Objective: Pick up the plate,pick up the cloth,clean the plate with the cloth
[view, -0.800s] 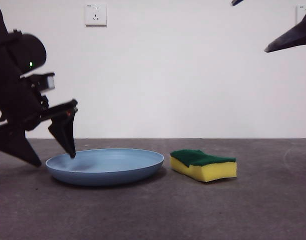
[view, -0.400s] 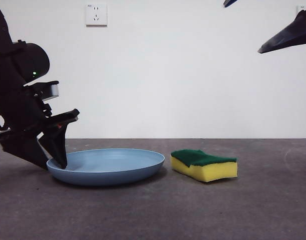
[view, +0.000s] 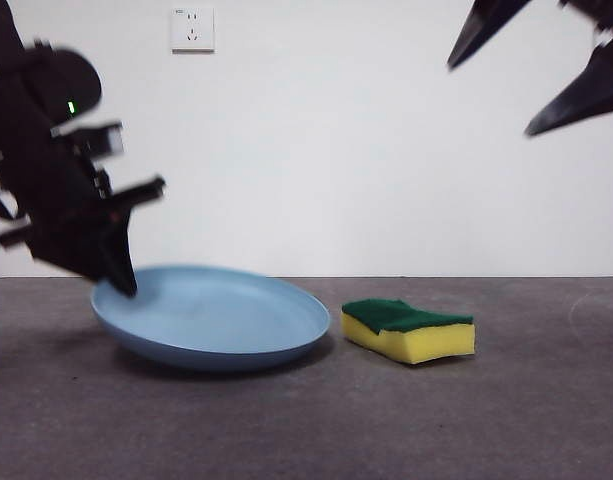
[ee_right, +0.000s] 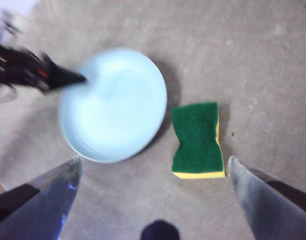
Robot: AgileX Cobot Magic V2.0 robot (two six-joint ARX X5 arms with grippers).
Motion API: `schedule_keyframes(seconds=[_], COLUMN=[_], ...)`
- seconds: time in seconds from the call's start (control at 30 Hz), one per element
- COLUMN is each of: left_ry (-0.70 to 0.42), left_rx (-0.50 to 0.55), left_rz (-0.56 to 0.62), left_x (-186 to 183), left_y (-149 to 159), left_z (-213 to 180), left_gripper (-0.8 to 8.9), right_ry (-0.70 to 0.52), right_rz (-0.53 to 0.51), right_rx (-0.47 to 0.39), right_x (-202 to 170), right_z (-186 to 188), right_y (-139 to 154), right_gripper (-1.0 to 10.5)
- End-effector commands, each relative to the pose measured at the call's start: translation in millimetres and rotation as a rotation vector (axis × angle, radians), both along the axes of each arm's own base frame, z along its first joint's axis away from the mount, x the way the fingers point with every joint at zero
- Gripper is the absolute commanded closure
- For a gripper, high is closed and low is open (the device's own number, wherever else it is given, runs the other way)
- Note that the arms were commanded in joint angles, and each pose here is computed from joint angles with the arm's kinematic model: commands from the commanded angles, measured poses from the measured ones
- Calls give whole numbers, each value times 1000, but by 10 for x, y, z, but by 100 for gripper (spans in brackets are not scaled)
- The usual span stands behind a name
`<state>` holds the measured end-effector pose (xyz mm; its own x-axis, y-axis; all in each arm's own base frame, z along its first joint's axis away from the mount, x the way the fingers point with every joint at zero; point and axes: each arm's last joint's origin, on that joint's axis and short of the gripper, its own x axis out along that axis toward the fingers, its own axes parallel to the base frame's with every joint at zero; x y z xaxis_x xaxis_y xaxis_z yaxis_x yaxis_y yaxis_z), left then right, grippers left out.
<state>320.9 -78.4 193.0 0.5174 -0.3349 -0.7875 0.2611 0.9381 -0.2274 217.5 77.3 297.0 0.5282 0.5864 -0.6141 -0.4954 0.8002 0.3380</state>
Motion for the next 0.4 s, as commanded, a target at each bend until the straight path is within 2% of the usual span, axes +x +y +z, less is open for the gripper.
schedule_keyframes(seconds=[0.03,0.27,0.4], left_ry=[-87,-225,-285], left_rx=[15,103,111], left_rz=[-2,27,43], left_x=[-74,-386,-603], left_y=[19,121,177], left_z=[277,902,1154], left_gripper=[822,822,822], right_ry=[9,27,24], right_rz=[47,128,161], right_rx=[-80,-311,-422], right_x=[116,444,630], right_z=[-72,-273,-407], right_y=[110,470,685], right_gripper=[484,485,543])
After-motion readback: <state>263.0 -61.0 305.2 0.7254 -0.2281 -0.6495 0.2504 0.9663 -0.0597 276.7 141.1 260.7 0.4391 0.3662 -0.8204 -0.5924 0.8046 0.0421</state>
